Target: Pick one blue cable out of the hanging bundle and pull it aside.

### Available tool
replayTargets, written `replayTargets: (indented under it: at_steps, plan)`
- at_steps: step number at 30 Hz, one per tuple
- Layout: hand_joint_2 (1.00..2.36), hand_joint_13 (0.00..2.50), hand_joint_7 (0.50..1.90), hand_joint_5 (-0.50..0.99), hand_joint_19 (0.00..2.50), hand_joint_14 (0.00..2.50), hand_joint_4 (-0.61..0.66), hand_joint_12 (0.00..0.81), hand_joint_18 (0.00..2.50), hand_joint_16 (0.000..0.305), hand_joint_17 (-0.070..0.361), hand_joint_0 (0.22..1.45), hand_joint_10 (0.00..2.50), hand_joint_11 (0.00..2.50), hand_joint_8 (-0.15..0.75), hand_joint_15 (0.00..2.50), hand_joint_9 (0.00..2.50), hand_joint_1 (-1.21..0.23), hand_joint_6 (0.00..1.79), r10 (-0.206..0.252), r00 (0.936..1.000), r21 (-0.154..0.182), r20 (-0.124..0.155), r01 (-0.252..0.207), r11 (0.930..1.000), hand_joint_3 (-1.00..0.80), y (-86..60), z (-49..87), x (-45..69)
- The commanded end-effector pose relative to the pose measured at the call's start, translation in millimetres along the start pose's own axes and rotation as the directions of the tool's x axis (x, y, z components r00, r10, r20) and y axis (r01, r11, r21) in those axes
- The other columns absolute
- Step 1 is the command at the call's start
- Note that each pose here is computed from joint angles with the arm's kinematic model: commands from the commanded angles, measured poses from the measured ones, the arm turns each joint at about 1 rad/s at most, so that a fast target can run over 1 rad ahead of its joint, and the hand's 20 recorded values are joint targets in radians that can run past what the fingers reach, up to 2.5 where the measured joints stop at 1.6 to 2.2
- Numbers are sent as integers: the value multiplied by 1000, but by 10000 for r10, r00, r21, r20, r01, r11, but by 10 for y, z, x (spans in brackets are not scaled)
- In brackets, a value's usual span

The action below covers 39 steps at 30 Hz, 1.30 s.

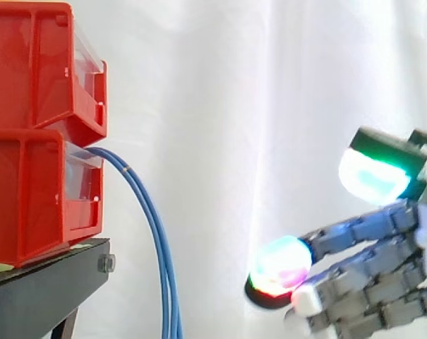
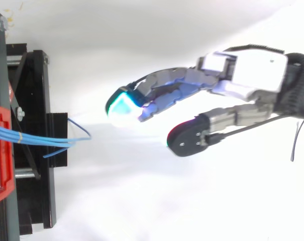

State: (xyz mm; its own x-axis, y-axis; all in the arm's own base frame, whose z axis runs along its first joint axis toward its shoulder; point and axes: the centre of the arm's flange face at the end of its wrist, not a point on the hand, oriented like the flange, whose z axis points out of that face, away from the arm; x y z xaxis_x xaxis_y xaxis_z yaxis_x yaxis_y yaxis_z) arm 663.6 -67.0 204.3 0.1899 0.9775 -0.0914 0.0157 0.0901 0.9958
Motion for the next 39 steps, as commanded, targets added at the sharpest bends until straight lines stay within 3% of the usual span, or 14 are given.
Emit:
replayTargets:
  at_steps: [1,4,5,8,15,20,24,29,34,39]
  plan:
    - [1003,447,669,-179,248,4,256,349,287,47,105,558,0,13,312,125,653,-507,502,277,9996,171,-102,-276,9995,-464,-259,217,109]
    - [1002,448,673,-177,246,4,258,349,289,47,105,558,0,20,314,122,658,-506,502,692,9972,317,-266,-684,9972,-465,-409,408,198]
    - [1003,450,671,-177,253,4,260,349,289,47,105,558,0,20,313,129,659,-507,502,893,9952,280,-397,-883,9957,-464,-445,537,262]
    - [1003,454,675,-176,253,5,261,350,292,47,105,558,0,23,318,134,667,-507,502,979,9937,271,-548,-966,9950,-464,-525,700,302]
    - [1003,459,676,-173,269,5,268,349,303,47,105,560,0,26,319,138,677,-506,502,1096,9917,-251,-677,-1115,9934,-464,-512,987,382]
    - [1003,465,678,-171,269,5,268,351,308,47,105,560,0,29,320,140,683,-506,502,965,9932,-893,-651,-1021,9908,-464,-487,1053,412]
    - [1003,469,678,-170,274,5,269,350,310,47,106,560,0,35,322,141,687,-506,502,634,9962,-1031,-599,-694,9922,-463,-474,1063,413]
    - [1003,474,691,-168,284,5,275,350,315,47,106,561,0,37,320,145,690,-506,502,612,9965,-1136,-576,-675,9912,-464,-466,1078,372]
    - [1003,504,815,-131,297,6,327,346,354,47,106,568,0,56,331,159,744,-510,503,719,9959,-1451,-554,-793,9862,-468,-419,1104,375]
    - [1002,565,942,-104,313,7,347,349,409,46,104,575,3,93,336,185,805,-527,503,804,9952,-1534,-562,-882,9842,-470,-404,1115,377]
